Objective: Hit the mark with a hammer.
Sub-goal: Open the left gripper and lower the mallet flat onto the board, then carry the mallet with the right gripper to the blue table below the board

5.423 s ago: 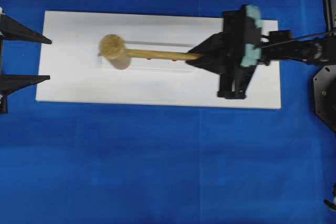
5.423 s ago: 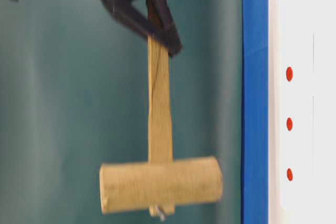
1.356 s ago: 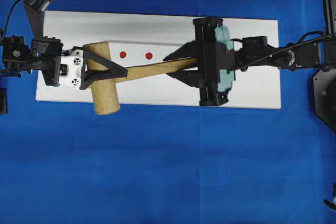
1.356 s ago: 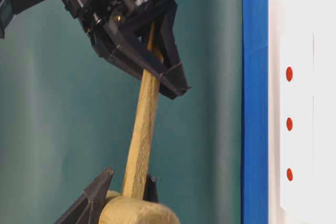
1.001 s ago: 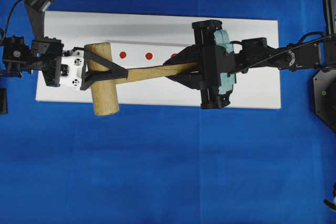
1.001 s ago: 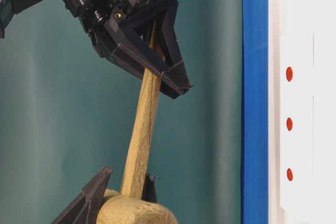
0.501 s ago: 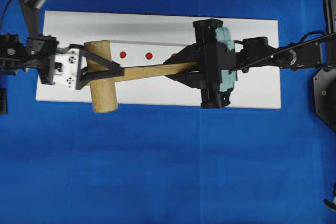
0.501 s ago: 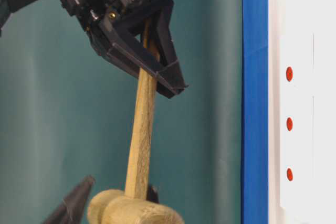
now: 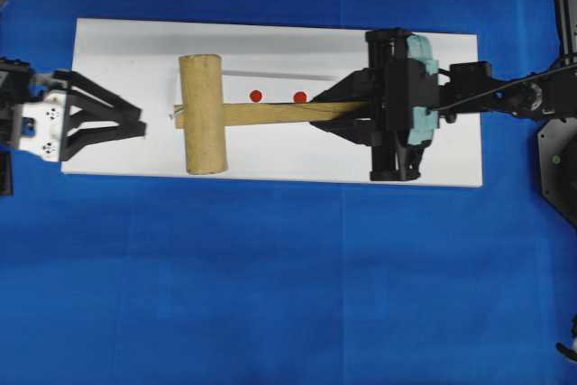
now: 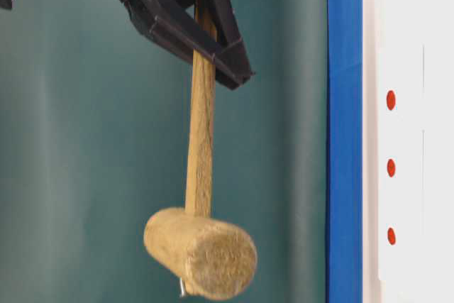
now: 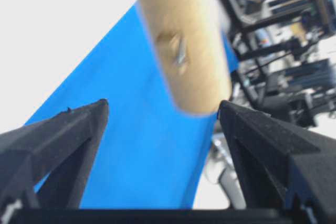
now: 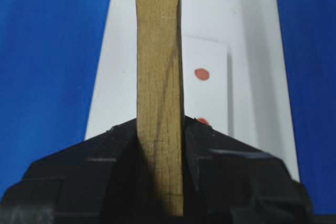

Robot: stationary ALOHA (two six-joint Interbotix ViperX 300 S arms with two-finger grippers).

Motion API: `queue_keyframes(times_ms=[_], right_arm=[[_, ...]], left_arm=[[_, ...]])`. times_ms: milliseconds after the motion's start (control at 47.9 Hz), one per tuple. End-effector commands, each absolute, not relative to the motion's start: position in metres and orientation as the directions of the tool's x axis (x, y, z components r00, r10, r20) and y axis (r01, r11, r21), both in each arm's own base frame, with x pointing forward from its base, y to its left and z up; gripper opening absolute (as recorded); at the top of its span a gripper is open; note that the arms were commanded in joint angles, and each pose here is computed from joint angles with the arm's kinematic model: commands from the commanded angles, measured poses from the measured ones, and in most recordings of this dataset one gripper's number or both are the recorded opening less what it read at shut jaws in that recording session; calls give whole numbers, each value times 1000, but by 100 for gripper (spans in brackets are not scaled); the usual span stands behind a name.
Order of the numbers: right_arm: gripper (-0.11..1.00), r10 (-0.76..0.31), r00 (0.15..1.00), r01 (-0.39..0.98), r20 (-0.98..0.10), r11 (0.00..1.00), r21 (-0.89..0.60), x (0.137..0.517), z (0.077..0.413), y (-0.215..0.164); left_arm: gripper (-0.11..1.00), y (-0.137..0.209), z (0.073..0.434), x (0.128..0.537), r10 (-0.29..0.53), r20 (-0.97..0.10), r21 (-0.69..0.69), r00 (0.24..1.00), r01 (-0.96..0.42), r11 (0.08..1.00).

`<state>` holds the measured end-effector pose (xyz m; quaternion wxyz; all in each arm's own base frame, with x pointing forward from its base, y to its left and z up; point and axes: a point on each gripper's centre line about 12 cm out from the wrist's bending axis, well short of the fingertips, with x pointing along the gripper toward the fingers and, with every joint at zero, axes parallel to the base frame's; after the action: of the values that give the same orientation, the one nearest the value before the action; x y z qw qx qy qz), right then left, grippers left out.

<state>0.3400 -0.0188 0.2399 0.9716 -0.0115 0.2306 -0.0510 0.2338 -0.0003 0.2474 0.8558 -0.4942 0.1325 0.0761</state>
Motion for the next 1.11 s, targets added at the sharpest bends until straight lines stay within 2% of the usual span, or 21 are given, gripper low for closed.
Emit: queue_keyframes(times_ms=[0,250,375,584,751,939,1085], right_arm=[[6,-110,906,108,-408,994,-27,335,254,-19],[6,-105,907,109,-407,994,-14,333,255,-18],[6,-94,904,110,-417,994,16,338,253,-17],[6,-19,897,70,-441,993,99,347,247,0],[6,29,887,40,-462,989,140,353,239,20],[6,46,875,44,-482,984,173,357,232,48],[6,8,866,79,-500,985,153,359,227,65]], left_arm=[[82,0,250,229,0,-312,-816,950,-268,511],[83,0,248,227,1,-330,-785,944,-275,555],[82,1,248,226,3,-330,-737,944,-259,624],[81,5,247,227,20,-335,-495,942,-195,847],[81,9,245,226,38,-341,-238,939,-125,963],[81,16,242,224,65,-344,-1,937,-69,998],[81,21,242,223,90,-334,46,938,-79,996]])
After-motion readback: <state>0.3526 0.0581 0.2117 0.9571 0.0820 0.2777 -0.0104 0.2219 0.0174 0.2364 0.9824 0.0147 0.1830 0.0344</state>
